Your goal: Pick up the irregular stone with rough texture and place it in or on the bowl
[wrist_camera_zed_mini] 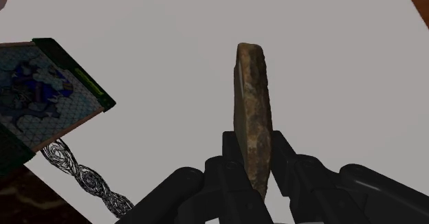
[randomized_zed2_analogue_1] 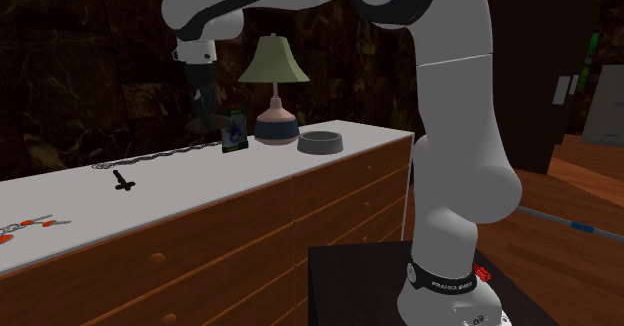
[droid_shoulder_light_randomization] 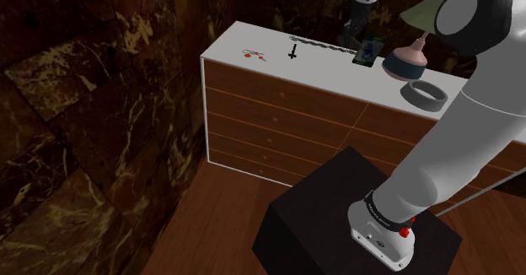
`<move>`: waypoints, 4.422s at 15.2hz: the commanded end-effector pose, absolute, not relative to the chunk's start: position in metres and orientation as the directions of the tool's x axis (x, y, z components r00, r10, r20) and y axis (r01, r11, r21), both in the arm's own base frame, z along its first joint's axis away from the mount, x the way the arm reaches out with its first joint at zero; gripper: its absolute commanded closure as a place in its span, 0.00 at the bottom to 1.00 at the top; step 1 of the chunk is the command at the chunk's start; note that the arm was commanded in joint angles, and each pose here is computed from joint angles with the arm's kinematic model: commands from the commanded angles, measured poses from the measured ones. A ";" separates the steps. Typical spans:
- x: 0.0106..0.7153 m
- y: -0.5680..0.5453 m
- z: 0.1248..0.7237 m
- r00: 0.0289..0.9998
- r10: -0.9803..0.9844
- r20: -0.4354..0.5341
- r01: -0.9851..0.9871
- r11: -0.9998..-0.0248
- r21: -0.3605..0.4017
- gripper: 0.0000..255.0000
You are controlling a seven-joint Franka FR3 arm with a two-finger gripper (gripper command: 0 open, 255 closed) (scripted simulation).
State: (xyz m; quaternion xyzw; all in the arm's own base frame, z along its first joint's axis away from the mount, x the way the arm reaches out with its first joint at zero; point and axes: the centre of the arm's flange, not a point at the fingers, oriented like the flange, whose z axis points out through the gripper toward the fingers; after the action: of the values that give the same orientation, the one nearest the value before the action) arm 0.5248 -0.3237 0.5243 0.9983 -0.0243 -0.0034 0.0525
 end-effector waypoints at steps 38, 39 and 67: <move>0.181 -0.513 0.488 0.999 -0.049 -0.005 -0.048 -0.993 0.105 1.00; 0.181 -0.513 0.483 0.999 -0.049 -0.005 -0.048 -0.993 0.105 1.00; 0.181 -0.508 0.509 0.999 -0.049 -0.005 -0.048 -0.993 0.105 0.00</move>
State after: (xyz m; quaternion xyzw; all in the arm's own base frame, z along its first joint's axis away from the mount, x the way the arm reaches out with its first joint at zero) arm 0.1814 -0.5077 0.5090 0.9983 -0.0243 -0.0036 0.0525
